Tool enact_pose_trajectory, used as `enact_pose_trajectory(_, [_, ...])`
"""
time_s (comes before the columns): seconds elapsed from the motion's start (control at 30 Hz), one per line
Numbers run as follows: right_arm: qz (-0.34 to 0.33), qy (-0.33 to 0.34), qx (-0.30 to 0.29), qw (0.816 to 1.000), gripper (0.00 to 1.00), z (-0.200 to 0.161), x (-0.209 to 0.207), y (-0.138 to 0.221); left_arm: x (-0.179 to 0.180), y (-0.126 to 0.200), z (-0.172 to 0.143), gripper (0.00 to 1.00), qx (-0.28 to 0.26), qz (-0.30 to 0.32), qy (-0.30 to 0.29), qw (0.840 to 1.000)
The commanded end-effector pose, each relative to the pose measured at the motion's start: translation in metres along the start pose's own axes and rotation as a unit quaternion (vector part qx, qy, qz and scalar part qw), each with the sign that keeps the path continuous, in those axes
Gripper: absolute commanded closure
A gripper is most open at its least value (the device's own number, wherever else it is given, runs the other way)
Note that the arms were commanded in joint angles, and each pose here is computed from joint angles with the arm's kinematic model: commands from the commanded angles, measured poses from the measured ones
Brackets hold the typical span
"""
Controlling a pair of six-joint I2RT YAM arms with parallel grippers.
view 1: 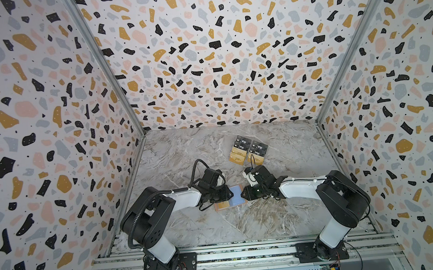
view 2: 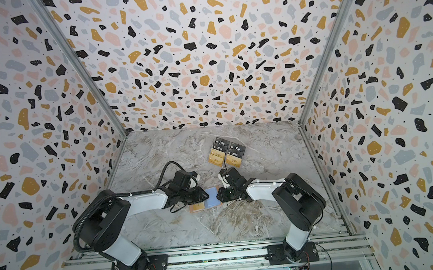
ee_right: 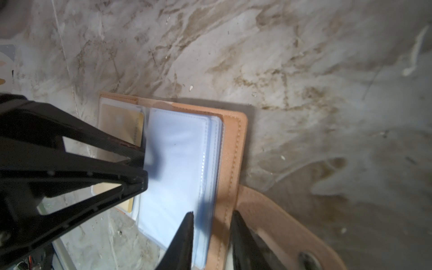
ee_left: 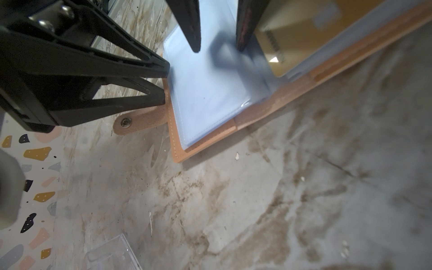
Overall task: Insert credit cards into a card holder
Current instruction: Flip over the card slot on the card holder.
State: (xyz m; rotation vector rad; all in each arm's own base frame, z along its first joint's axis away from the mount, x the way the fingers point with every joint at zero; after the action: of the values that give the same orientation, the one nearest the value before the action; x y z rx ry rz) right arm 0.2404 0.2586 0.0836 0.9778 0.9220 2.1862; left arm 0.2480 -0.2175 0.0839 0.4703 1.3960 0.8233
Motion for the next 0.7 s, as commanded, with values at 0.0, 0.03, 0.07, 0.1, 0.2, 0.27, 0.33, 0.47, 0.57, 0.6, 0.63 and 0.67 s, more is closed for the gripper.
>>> enact_pose_trajectory(0.0, [-0.014, -0.005, 0.023, 1.000, 0.70, -0.012, -0.005, -0.002, -0.015, 0.011, 0.003, 0.69, -0.024, -0.031, 0.002, 0.999])
enact_pose_trajectory(0.03, [-0.014, -0.005, 0.023, 1.000, 0.71, -0.013, -0.004, -0.001, -0.017, 0.013, 0.003, 0.69, -0.025, -0.034, 0.001, 0.999])
enact_pose_trajectory(0.07, [-0.013, -0.005, 0.020, 1.000, 0.71, -0.012, -0.004, 0.000, -0.019, 0.015, 0.003, 0.68, -0.025, -0.035, 0.000, 0.999])
enact_pose_trajectory(0.1, [-0.013, -0.004, 0.020, 1.000, 0.70, -0.012, -0.003, 0.000, -0.020, 0.016, 0.003, 0.68, -0.025, -0.035, 0.000, 0.999])
enact_pose_trajectory(0.2, [-0.012, -0.002, 0.019, 1.000, 0.71, -0.012, -0.002, 0.000, -0.017, 0.016, 0.001, 0.67, -0.021, -0.030, -0.001, 0.999])
enact_pose_trajectory(0.27, [-0.011, -0.002, 0.020, 1.000, 0.71, -0.012, -0.002, 0.000, -0.014, 0.014, 0.000, 0.67, -0.021, -0.026, 0.002, 0.999])
enact_pose_trajectory(0.33, [-0.012, -0.001, 0.020, 1.000, 0.70, -0.012, -0.002, 0.000, -0.010, 0.012, 0.001, 0.67, -0.024, -0.021, 0.008, 0.999])
enact_pose_trajectory(0.47, [-0.011, -0.001, 0.020, 1.000, 0.71, -0.013, -0.002, 0.000, -0.008, 0.008, 0.001, 0.67, -0.020, -0.027, 0.014, 0.999])
enact_pose_trajectory(0.57, [-0.012, 0.000, 0.020, 1.000, 0.71, -0.012, -0.002, 0.001, -0.005, 0.003, -0.001, 0.66, -0.011, -0.031, 0.019, 0.999])
enact_pose_trajectory(0.6, [-0.012, 0.001, 0.020, 1.000, 0.70, -0.012, -0.002, 0.001, -0.003, 0.002, -0.001, 0.66, -0.010, -0.031, 0.021, 0.999])
enact_pose_trajectory(0.63, [-0.013, 0.001, 0.020, 1.000, 0.71, -0.012, -0.002, 0.001, -0.002, 0.001, -0.002, 0.65, -0.009, -0.031, 0.023, 0.999])
enact_pose_trajectory(0.67, [-0.013, 0.001, 0.021, 1.000, 0.70, -0.012, -0.002, 0.001, -0.001, 0.000, -0.002, 0.65, -0.009, -0.030, 0.025, 0.999])
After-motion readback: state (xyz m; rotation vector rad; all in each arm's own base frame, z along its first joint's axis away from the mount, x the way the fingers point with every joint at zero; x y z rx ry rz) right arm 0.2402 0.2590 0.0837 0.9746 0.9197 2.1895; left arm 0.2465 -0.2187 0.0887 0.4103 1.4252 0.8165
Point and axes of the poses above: each gripper's point midway between its finger pads, its own y axis back along the fingers, its own x axis along the line the jaws close on, z = x × y, the point moved 7 cm from there along y, back along the fingers, and after that the axes turned 11 degrees about y, right-handed, at the moved point
